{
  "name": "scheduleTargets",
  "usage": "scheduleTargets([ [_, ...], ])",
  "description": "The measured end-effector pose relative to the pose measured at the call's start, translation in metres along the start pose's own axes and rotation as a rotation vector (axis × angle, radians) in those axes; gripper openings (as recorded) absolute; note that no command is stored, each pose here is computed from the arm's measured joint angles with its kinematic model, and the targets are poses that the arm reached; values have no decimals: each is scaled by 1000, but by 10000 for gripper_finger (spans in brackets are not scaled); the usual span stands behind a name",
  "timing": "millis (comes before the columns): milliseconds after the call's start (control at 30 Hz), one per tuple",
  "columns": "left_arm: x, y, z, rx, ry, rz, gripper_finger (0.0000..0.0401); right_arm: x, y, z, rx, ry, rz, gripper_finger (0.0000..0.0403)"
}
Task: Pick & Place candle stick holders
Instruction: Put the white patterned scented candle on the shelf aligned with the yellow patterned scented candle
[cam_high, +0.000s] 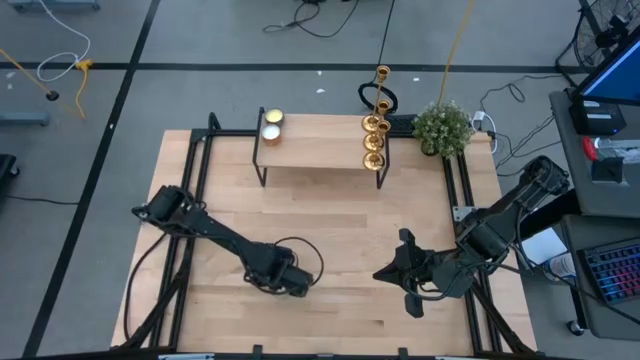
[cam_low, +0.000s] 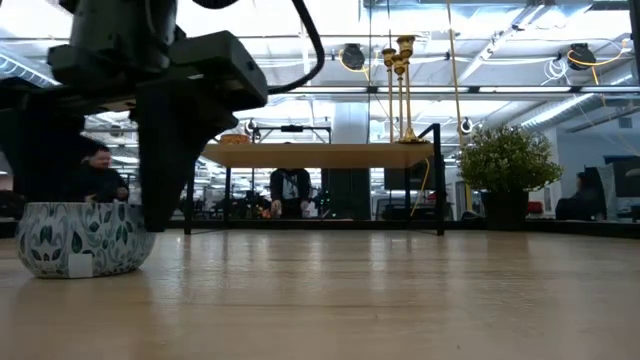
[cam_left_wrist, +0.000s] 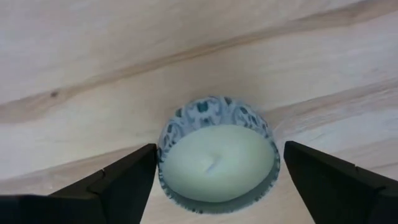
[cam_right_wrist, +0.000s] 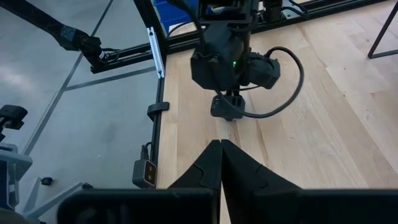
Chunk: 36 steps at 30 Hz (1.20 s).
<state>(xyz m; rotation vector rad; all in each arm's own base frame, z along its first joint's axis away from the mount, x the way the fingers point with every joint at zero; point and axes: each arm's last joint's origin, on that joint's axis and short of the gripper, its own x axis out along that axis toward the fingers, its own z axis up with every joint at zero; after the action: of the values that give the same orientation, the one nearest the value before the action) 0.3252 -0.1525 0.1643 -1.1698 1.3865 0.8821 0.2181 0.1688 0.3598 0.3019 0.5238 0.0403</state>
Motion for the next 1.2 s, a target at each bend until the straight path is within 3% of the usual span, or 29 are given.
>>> scheduleTargets([
  [1200,0,-2,1,14,19,-13,349,-11,-5,5,-1,-32,-16,0],
])
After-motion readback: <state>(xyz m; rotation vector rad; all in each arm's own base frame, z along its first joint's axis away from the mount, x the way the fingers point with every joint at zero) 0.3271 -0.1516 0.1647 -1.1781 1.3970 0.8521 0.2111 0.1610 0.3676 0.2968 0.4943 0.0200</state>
